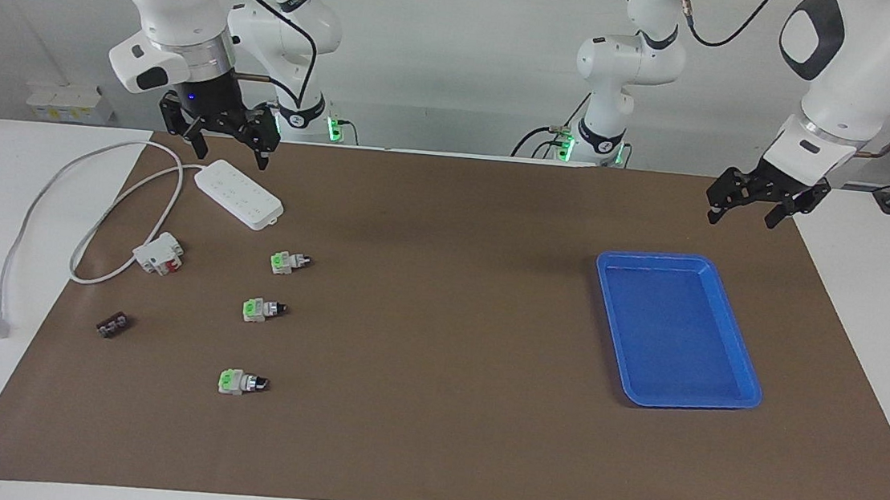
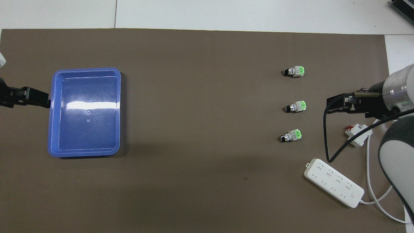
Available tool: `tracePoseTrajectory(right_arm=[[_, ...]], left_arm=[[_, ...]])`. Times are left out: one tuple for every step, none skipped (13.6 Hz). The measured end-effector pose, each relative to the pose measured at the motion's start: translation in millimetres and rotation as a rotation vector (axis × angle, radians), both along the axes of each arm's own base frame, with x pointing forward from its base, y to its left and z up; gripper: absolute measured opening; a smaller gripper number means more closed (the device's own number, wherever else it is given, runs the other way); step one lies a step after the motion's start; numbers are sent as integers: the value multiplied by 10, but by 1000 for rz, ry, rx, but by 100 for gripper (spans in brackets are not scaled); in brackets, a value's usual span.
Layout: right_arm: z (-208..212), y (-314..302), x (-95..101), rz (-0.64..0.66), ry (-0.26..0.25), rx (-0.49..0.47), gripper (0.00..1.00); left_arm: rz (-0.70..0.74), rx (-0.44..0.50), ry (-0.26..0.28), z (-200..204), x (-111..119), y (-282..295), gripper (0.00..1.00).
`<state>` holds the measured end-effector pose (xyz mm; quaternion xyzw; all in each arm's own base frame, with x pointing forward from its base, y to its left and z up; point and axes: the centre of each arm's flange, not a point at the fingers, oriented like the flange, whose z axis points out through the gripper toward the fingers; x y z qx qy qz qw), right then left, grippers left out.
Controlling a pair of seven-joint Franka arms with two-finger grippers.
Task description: Turn and place switch with both arms
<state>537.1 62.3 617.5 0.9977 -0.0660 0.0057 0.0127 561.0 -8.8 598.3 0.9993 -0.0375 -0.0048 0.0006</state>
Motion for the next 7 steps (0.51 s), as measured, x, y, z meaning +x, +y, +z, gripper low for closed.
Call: tracePoseTrajectory(right_arm=[[-1,-1,-1,0,0,0,100],[-2,-4,-1,-1,0,0,100],[-2,-6,-1,-1,0,0,100],[0,-8,-1,-1,0,0,100],[1,-8,-2,-1,0,0,100],[3,-8,-3,-1,-1,0,100],[6,-8,2,0,-5,1,100]], left_arm=[[0,0,0,0,0,0,100],[0,0,0,0,0,0,100],[0,0,0,0,0,0,100],[0,0,0,0,0,0,100],[0,0,0,0,0,0,100],[0,0,0,0,0,0,100],[0,0,0,0,0,0,100]])
